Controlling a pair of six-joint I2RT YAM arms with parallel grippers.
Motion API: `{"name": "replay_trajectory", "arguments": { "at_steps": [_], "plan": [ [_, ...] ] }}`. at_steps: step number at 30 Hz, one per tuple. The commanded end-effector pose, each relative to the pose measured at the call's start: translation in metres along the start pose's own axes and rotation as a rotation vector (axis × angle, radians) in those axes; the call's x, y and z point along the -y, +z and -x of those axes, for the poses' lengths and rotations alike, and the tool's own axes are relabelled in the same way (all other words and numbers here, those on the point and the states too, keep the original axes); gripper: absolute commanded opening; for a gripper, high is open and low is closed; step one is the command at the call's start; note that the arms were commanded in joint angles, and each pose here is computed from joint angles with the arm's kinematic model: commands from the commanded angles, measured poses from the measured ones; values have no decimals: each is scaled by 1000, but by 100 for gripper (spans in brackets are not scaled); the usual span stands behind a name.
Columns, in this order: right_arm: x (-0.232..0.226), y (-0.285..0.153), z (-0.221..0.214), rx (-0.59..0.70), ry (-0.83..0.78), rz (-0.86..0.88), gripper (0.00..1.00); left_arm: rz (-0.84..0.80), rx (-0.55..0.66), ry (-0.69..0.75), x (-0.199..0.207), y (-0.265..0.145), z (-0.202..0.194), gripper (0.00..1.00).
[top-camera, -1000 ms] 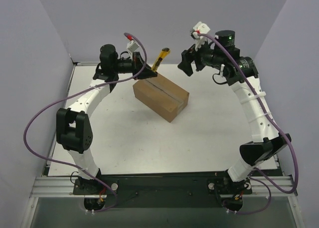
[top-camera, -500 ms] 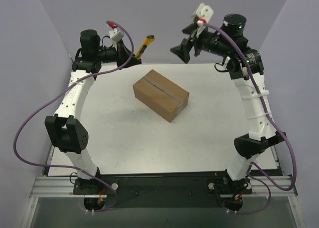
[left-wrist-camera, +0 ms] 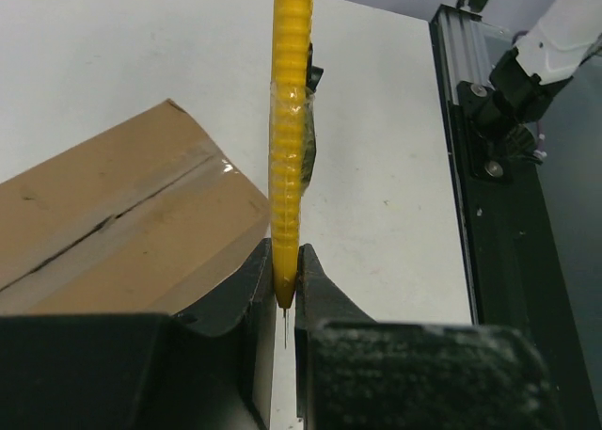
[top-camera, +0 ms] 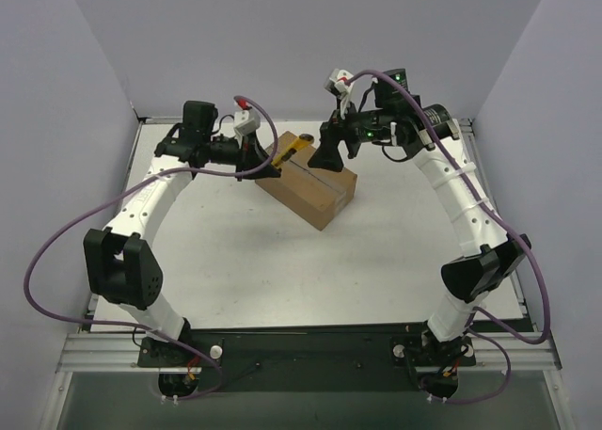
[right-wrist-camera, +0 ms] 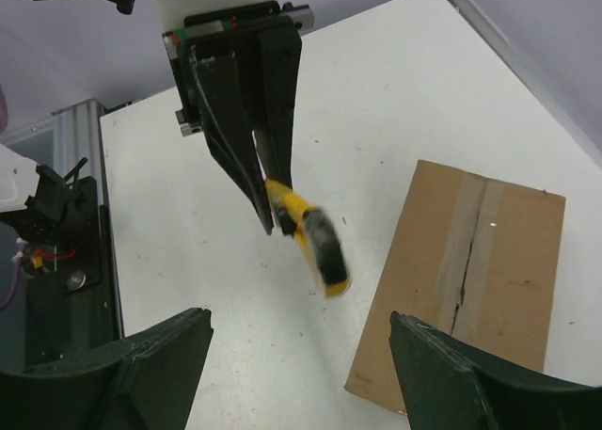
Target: Unpack the express box
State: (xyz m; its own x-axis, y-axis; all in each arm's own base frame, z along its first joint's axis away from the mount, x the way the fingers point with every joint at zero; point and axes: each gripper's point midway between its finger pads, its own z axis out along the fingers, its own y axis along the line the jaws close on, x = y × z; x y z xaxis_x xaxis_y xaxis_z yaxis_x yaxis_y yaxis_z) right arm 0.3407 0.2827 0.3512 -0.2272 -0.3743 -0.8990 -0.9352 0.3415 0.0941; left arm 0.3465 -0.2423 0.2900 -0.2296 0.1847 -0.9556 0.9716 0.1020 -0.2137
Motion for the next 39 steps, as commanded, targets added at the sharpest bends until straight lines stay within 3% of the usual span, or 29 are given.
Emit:
{"name": "replay_trajectory", "arguments": {
  "at_steps": [1,14,15,16,17,18,19,20,21,22,39],
  "plan": [
    [-33,-4,11,43,-11,103,77,-107,-8,110,44,13,-4,0],
    [-65,9,-25,-26,83,268,66,-162,63,58,57,27,-2,0],
    [-67,9,-25,-26,82,274,65,-173,63,-41,61,29,-8,0],
    [-68,10,-25,-25,80,276,62,-175,113,40,58,32,5,0],
    [-69,9,-24,-24,80,276,61,-192,134,25,63,32,8,0],
    [-68,9,-23,-18,78,274,61,-214,144,-89,72,34,12,0],
    [-68,10,-20,-13,84,272,60,-226,196,-12,74,36,14,0],
    [-68,9,-19,-10,96,262,60,-237,213,-34,75,37,13,0],
    [-66,10,-17,0,92,255,59,-266,214,-144,84,38,14,0],
    [-65,10,-15,4,92,249,59,-277,252,-85,88,37,16,0],
    [-75,17,-17,1,84,272,47,-312,229,-106,100,43,11,0]
  ]
}}
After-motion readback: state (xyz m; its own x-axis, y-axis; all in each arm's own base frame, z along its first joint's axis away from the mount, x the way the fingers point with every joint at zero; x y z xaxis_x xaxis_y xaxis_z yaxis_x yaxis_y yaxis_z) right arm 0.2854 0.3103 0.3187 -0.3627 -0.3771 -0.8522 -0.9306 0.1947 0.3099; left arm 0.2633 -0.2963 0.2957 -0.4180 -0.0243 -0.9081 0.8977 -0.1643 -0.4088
